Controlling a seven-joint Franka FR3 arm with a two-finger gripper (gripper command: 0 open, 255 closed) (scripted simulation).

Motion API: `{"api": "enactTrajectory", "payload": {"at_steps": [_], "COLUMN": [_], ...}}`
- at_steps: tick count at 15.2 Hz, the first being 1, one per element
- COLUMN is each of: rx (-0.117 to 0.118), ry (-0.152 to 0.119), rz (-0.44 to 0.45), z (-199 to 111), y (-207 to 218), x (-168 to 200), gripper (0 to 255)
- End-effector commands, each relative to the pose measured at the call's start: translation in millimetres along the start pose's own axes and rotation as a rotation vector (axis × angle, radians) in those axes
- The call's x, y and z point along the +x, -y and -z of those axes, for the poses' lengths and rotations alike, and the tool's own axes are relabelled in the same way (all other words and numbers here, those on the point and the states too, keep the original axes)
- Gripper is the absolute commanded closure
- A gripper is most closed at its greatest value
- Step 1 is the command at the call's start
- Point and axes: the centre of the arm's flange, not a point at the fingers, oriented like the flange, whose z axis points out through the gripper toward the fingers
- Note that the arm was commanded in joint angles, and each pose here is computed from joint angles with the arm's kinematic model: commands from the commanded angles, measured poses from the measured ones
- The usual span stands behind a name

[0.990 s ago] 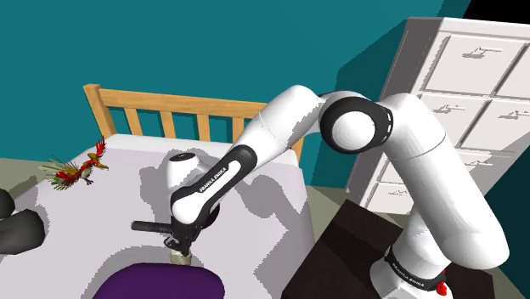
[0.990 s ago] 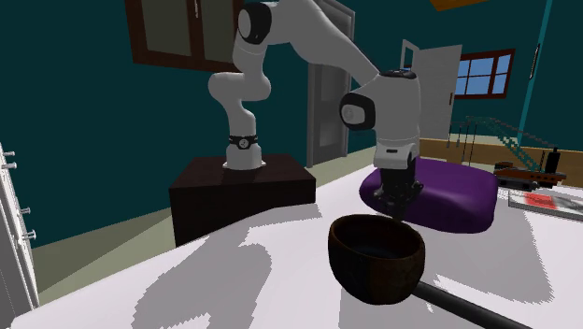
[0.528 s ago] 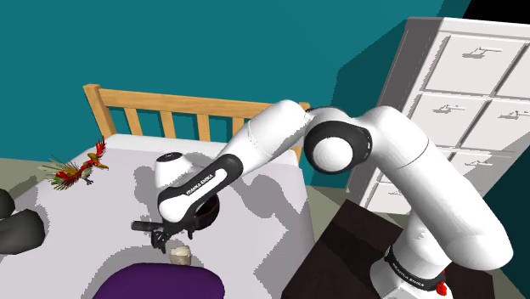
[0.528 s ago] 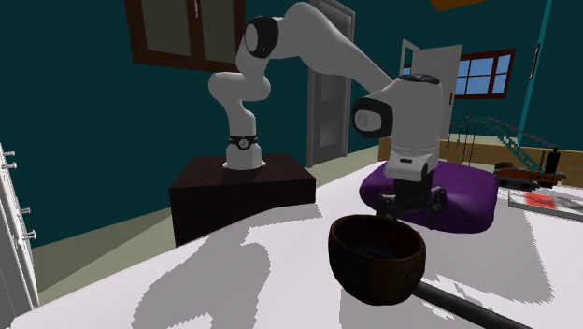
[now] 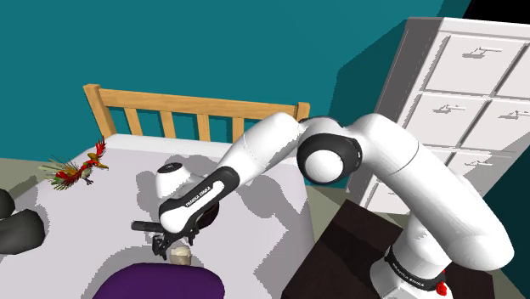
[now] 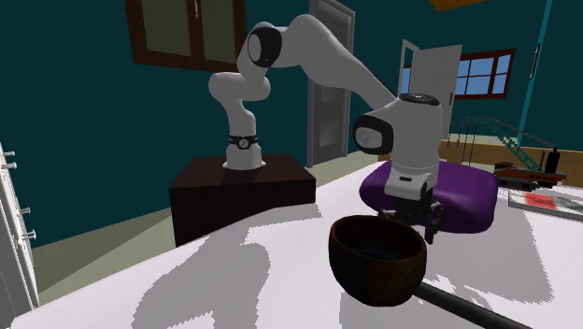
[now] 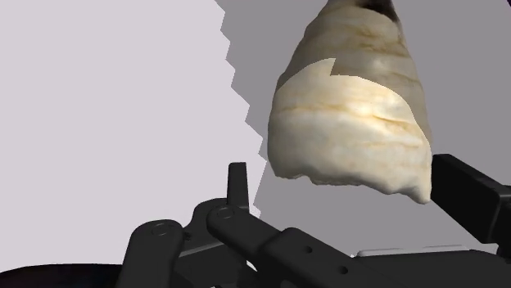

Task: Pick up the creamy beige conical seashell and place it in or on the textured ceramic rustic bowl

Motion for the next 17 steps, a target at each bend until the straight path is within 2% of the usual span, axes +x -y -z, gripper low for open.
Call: {"api": "enactTrajectory", "payload": {"at_steps": [1,6,7,17], "rx": [0.000,0.000,0.000,0.000], "ry": [-0.001,-0.001,-0.001,-0.001], "rz": [0.000,0.000,0.000,0.000], "z": [-1.3,-1.3,-1.3,3.9], "y": [-0.4,-0.4,-0.4,0.2], "x": [0.4,0.4,0.5,-0.2], "gripper": [0,0,255,255]}}
